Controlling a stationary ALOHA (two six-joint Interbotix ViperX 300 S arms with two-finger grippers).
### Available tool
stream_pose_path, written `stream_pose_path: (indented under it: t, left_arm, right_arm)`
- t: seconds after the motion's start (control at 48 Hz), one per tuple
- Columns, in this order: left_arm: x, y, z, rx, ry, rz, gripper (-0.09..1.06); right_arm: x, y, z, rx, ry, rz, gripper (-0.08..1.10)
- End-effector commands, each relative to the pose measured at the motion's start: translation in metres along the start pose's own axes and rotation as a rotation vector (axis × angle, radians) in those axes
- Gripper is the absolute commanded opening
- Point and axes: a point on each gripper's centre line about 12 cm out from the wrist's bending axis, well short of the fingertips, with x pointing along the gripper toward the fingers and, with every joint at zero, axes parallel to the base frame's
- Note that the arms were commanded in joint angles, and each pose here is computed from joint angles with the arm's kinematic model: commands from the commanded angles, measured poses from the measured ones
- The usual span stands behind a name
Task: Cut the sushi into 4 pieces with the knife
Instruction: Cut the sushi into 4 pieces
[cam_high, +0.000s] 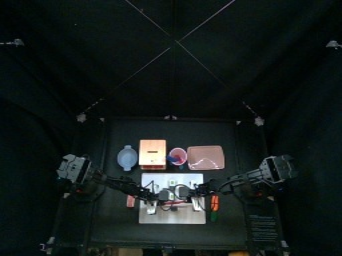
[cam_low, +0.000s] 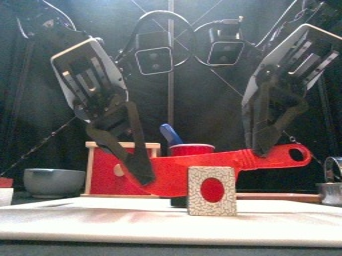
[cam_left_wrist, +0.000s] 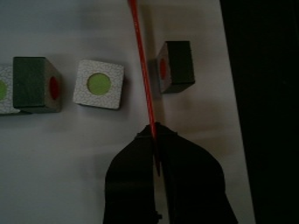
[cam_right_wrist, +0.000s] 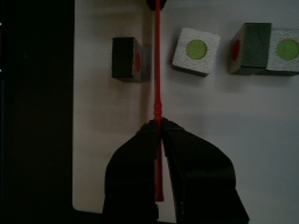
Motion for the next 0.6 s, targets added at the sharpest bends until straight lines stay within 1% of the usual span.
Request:
stream_pose_path:
  t: [0.021,0.167,0.604]
  left_arm:
    - [0.006,-0.001,-0.004,0.003,0.022,0.000,0.30]
    - [0.016,0.001,-0.013,0.000,0.055,0.007,0.30]
    - [0.016,0.003,-0.014,-0.003,0.057,0.010,0.30]
  right_arm:
    - [0.003,0.001,0.002,0.002,-0.003,0.003,0.31]
    - [0.015,0.002,-0.004,0.004,0.030,0.002,0.31]
    - [0.016,0.000,-0.004,0.001,0.031,-0.003,0.31]
